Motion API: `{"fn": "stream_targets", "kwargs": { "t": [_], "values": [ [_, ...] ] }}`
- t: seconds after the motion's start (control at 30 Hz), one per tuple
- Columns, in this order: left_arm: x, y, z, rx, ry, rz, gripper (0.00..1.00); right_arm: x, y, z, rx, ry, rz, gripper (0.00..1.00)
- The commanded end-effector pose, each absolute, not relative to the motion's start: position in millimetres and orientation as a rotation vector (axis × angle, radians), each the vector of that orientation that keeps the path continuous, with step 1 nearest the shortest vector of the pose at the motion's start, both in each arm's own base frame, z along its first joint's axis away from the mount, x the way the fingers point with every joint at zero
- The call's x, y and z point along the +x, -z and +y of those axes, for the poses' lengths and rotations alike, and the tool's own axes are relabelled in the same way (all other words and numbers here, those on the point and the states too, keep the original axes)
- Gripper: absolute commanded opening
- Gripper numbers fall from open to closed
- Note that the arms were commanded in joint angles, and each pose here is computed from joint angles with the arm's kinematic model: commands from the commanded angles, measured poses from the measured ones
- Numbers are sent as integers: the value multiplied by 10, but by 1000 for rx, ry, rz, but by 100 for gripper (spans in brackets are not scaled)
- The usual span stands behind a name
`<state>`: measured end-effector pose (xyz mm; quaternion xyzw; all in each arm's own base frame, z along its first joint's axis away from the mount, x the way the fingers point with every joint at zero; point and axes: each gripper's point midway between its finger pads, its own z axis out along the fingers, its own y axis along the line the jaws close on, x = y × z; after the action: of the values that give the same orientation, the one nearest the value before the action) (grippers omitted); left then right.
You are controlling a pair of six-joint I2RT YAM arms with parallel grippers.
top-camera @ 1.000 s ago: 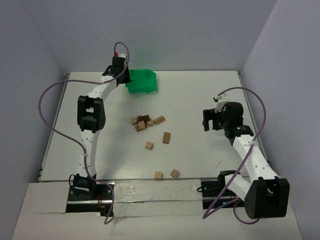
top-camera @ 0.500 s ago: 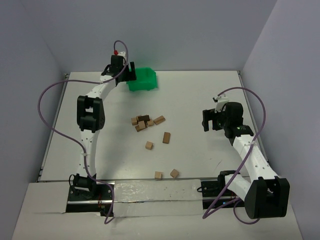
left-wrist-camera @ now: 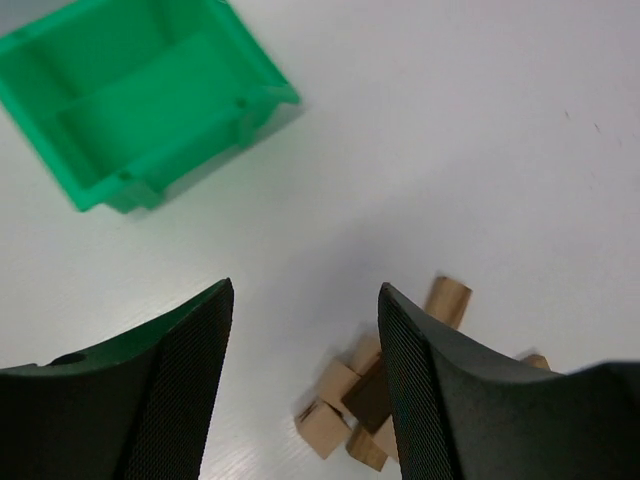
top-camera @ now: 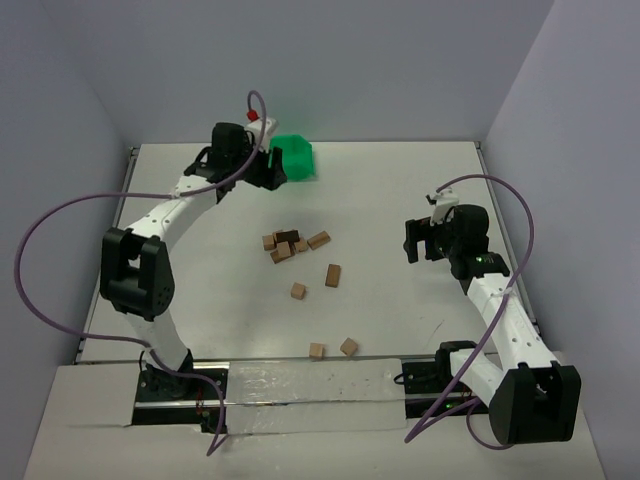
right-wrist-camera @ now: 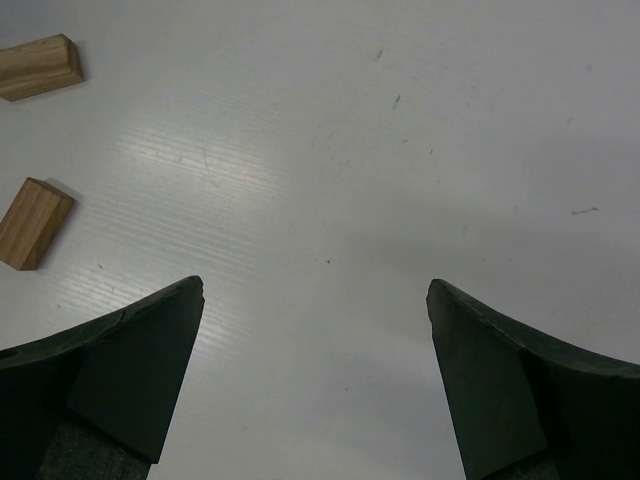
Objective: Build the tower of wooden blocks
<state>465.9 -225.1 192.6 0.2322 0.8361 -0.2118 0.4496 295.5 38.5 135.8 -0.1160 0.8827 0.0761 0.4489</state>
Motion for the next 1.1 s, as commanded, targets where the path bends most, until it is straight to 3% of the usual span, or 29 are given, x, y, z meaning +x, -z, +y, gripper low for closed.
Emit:
{"fn": "stream_targets", "kwargs": {
  "t": [0.0, 0.53, 1.07],
  "values": [
    [4452, -1422, -2414, 695, 534, 2123, 65, 3032, -1590, 391, -304, -184, 2117, 100],
    [4057, -645, -2496, 759, 634, 2345, 64, 3023, -1606, 385, -306, -177, 2109, 100],
    [3089, -261, -2454, 1046, 747, 2451, 56, 3038, -1587, 388, -305, -181, 2115, 100]
  ]
}}
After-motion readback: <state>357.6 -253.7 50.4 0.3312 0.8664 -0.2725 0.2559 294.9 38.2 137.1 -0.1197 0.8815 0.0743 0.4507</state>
